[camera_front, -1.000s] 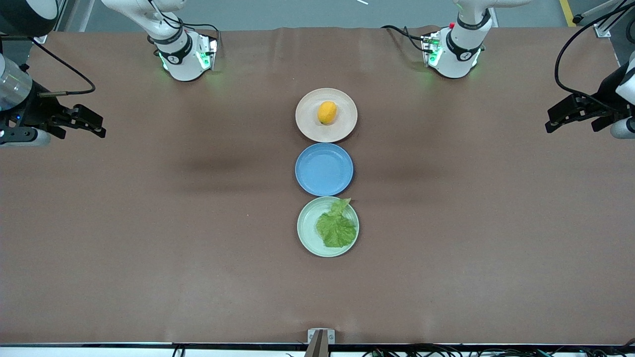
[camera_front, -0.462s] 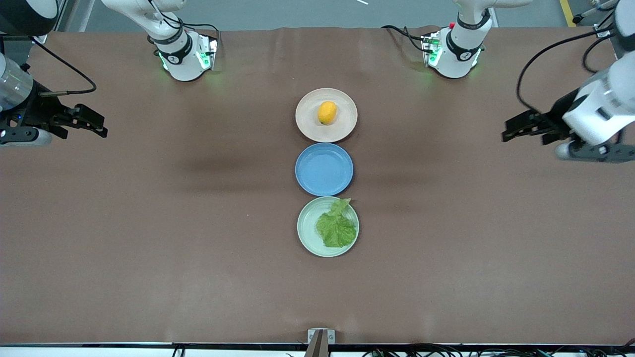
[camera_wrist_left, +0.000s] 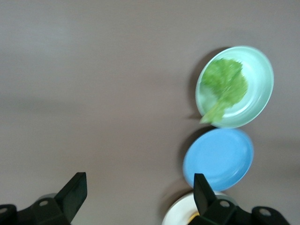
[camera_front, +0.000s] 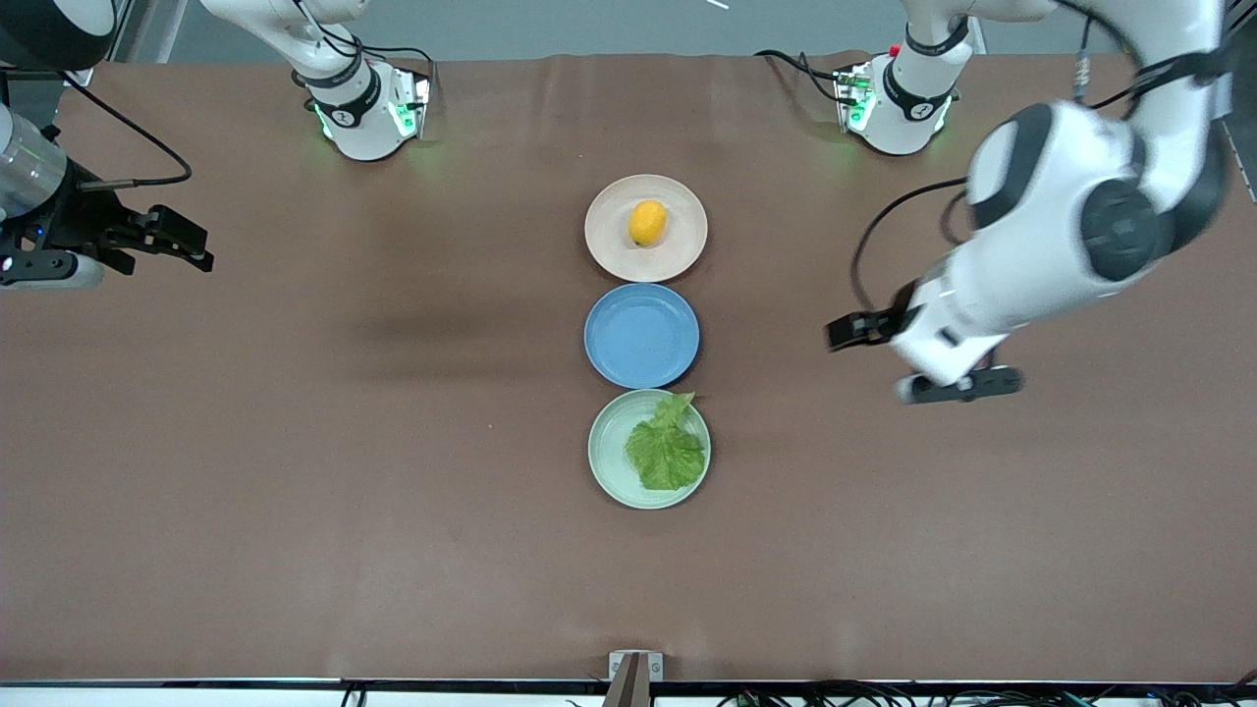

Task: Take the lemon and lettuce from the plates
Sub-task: 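Reach the left gripper down to the lettuce on the green plate, then grasp the lettuce with the left gripper while the right gripper reaches the lemon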

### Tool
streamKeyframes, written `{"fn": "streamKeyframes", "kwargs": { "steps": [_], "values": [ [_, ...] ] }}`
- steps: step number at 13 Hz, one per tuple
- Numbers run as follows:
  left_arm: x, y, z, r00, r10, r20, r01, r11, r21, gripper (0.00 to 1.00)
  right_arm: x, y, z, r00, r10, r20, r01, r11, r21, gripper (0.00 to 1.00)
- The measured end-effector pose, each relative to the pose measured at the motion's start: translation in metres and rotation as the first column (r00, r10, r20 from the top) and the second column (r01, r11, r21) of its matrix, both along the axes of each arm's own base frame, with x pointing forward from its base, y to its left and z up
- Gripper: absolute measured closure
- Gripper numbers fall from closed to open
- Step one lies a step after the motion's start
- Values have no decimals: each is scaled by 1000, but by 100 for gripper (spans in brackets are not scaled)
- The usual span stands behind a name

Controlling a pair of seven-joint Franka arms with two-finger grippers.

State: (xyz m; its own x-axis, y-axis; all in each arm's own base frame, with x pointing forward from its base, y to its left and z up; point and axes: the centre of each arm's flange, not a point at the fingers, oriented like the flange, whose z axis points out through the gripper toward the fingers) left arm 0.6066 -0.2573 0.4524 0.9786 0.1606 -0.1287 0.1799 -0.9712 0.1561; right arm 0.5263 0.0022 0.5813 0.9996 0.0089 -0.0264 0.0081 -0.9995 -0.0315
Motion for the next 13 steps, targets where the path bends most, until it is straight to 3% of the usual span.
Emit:
{"fn": "streamKeyframes", "kwargs": {
  "steps": [4,8,11,13],
  "values": [
    [14,-76,-86,977,205,57,-204,979,-29,0,5,-3,-6,1000,-6,-11,6,1000,0,0],
    [13,-132,-162,925,361,118,-354,932,-71,0,28,-3,-64,992,-28,-120,29,1000,9,0],
    [12,-150,-196,907,395,146,-382,918,-110,0,28,51,-72,978,-137,-160,145,989,41,0],
    [13,-151,-213,904,399,153,-385,916,-117,0,16,121,-72,963,-209,-167,216,976,22,0]
  ]
}}
